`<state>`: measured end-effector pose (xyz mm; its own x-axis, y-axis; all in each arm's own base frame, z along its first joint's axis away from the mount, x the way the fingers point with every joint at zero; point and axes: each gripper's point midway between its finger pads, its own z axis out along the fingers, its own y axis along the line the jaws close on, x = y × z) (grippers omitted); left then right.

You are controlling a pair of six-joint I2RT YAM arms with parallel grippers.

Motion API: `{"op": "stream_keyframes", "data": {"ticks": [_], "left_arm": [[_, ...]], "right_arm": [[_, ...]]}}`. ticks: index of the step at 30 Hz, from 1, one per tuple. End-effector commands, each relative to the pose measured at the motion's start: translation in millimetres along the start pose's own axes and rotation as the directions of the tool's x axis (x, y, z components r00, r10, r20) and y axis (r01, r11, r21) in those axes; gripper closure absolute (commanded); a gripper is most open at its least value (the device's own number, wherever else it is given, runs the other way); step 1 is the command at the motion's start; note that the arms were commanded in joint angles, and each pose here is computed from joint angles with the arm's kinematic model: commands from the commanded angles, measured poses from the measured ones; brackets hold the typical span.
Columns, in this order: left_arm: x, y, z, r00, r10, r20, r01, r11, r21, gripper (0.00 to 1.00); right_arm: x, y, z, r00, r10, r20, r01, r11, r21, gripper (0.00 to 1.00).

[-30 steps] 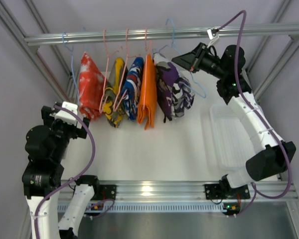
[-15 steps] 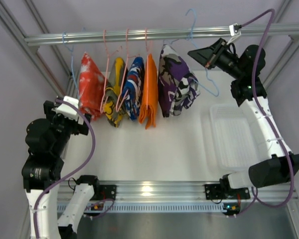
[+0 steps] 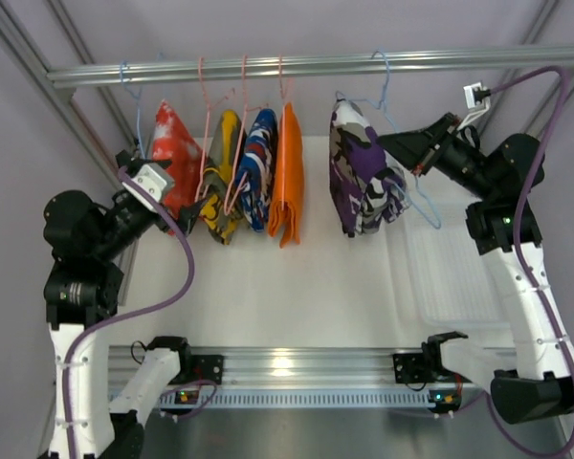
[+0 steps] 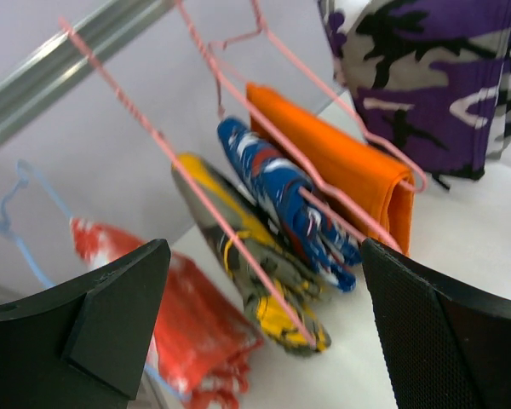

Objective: Remove the trousers from the hanger

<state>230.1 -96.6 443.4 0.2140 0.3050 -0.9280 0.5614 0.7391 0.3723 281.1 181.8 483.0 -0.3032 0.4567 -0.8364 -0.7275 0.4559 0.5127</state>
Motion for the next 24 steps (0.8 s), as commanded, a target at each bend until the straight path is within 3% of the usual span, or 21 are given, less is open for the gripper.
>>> {"op": "stream_keyframes", "data": {"ticks": [1, 5, 8, 9, 12, 14, 15, 20, 24], "left_arm": [[-43, -4, 24, 0.972, 0.104, 0.210, -0.134, 0.982, 0.131, 0.01], [-41, 12, 65, 0.958, 0.141, 0.251, -0.191, 0.964, 0.186, 0.01], [-48, -2, 100, 0.934, 0.220, 0.283, -0.292, 0.925, 0.244, 0.01], [-50, -8, 109, 0.894, 0.327, 0.307, -0.403, 0.885, 0.232, 0.01], [-55, -46, 138, 0.823, 0.429, 0.373, -0.534, 0.808, 0.250, 0.01], [-57, -70, 155, 0.803, 0.429, 0.413, -0.557, 0.788, 0.263, 0.01], [-65, -71, 161, 0.762, 0.465, 0.451, -0.598, 0.772, 0.215, 0.01], [-90, -103, 168, 0.666, 0.482, 0.569, -0.645, 0.755, 0.115, 0.02], [-102, -124, 172, 0.600, 0.521, 0.607, -0.685, 0.727, 0.053, 0.03]], "right_arm": [[-40, 68, -26, 0.952, -0.259, 0.163, 0.283, 0.949, -0.140, 1.00], [-34, 85, -33, 0.951, -0.275, 0.139, 0.299, 0.934, -0.197, 1.00], [-31, 87, -32, 0.953, -0.280, 0.116, 0.299, 0.930, -0.212, 1.00], [-29, 85, -30, 0.955, -0.276, 0.109, 0.293, 0.932, -0.213, 1.00], [-28, 85, -26, 0.958, -0.270, 0.101, 0.286, 0.932, -0.222, 1.00], [-27, 84, -23, 0.960, -0.262, 0.093, 0.277, 0.933, -0.228, 1.00], [-26, 82, -21, 0.962, -0.258, 0.093, 0.273, 0.935, -0.225, 1.00], [-18, 81, -20, 0.967, -0.246, 0.072, 0.256, 0.938, -0.234, 1.00], [-13, 86, -28, 0.963, -0.260, 0.064, 0.268, 0.934, -0.238, 1.00]]}}
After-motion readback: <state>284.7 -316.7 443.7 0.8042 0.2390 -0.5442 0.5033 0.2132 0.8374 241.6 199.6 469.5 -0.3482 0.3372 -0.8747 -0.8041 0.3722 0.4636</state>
